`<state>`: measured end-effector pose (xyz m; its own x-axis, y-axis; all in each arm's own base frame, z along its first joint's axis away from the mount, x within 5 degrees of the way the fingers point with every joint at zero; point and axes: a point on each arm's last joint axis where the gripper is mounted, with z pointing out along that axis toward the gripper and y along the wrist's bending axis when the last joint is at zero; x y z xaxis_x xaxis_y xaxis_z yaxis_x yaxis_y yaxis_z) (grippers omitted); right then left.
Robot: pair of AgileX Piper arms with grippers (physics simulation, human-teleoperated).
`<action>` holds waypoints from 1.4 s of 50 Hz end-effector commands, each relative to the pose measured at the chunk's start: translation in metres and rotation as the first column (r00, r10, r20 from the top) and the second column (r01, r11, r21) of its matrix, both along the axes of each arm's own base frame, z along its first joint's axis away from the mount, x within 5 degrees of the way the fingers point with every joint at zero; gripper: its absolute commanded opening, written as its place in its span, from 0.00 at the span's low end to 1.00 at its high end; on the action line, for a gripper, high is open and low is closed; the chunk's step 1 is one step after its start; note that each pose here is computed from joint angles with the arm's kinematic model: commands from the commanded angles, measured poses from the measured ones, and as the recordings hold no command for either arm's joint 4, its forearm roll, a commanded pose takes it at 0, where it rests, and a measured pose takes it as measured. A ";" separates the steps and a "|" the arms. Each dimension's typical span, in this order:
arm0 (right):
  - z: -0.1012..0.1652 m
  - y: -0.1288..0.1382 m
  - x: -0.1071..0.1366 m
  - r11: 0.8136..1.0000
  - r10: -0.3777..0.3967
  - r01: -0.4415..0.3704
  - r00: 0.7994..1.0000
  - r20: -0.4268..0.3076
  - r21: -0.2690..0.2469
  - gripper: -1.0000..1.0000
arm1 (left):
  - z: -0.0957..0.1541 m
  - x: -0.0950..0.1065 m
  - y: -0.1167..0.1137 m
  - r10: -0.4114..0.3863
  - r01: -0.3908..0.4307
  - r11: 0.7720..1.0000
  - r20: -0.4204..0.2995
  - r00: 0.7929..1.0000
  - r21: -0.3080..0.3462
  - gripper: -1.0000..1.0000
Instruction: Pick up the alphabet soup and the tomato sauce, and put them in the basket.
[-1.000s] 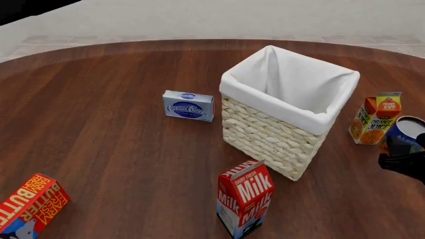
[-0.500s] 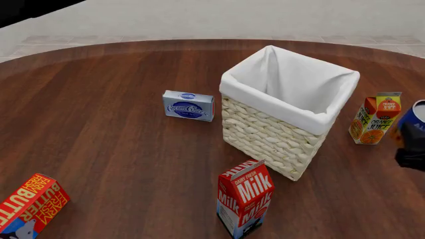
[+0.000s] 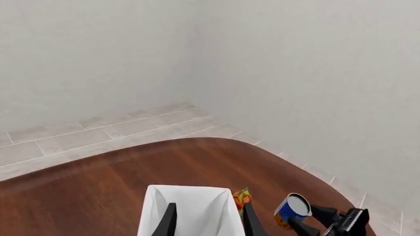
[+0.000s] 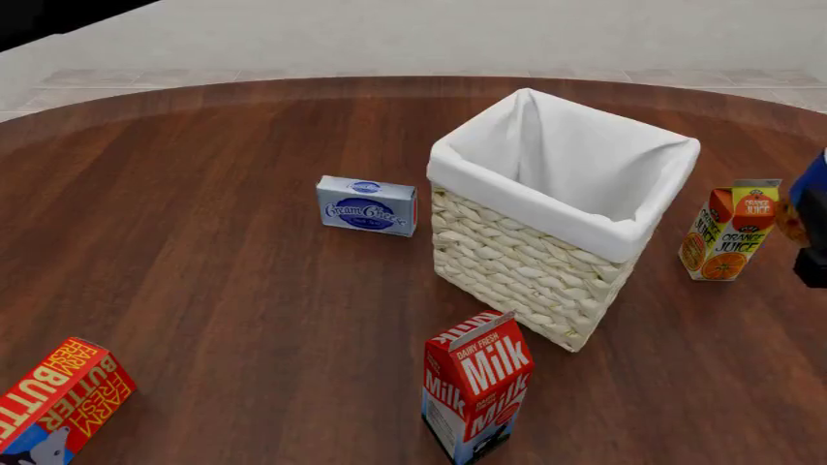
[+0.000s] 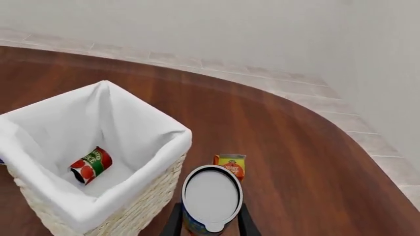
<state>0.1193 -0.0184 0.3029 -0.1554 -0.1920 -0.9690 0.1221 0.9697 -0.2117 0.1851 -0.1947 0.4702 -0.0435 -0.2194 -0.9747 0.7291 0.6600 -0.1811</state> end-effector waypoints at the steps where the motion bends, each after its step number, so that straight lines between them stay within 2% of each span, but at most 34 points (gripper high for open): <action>1: 0.025 0.003 0.006 0.999 0.034 -0.034 0.999 0.038 -0.001 0.00 | 0.000 0.000 0.001 0.003 -0.003 1.000 0.000 1.000 0.001 1.00; 14: 0.033 0.008 0.012 0.997 0.073 -0.074 0.997 0.037 0.013 0.00 | 0.001 0.002 0.001 0.007 -0.007 1.000 0.001 1.000 0.002 1.00; 26: 0.051 0.021 0.019 0.984 0.162 -0.164 0.986 0.040 0.067 0.00 | 0.002 0.002 0.002 0.011 -0.011 1.000 0.002 1.000 0.002 1.00; 29: 0.054 0.024 0.020 0.981 0.180 -0.182 0.983 0.041 0.068 0.00 | 0.002 0.002 0.002 0.012 -0.012 1.000 0.003 1.000 0.002 1.00; 31: 0.054 0.025 0.021 0.980 0.195 -0.195 0.980 0.034 0.023 0.00 | 0.003 0.002 0.003 0.013 -0.014 1.000 0.007 1.000 0.002 1.00; 32: 0.055 0.026 0.023 0.979 0.196 -0.198 0.980 0.034 0.043 0.00 | 0.004 0.001 0.004 0.014 -0.014 1.000 0.010 1.000 0.003 1.00; 34: 0.055 0.027 0.025 0.978 0.204 -0.205 0.978 0.030 0.031 0.00 | 0.004 0.003 0.004 0.021 -0.021 1.000 0.015 1.000 0.010 1.00; 43: 0.062 0.040 0.030 0.956 0.282 -0.283 0.959 0.022 0.075 0.00 | 0.004 0.003 0.006 0.024 -0.024 1.000 0.015 1.000 0.008 1.00; 51: 0.064 0.045 0.037 0.949 0.311 -0.311 0.950 0.007 0.054 0.00 | 0.002 0.003 0.006 0.026 -0.026 1.000 0.014 1.000 0.008 1.00; 62: 0.064 0.057 0.047 0.929 0.367 -0.366 0.930 -0.010 0.059 0.00 | 0.000 0.004 0.005 0.027 -0.027 1.000 0.011 1.000 0.005 1.00; 70: 0.061 0.063 0.054 0.922 0.385 -0.383 0.923 -0.023 0.064 0.00 | 0.000 0.005 0.005 0.029 -0.029 1.000 0.009 1.000 0.006 1.00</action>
<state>0.1660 0.0361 0.3622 -0.1153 -0.2041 -0.9721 -0.2366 0.9561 -0.1727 0.1894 -0.1894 0.4708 -0.0269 -0.2147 -0.9763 0.7131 0.6803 -0.1692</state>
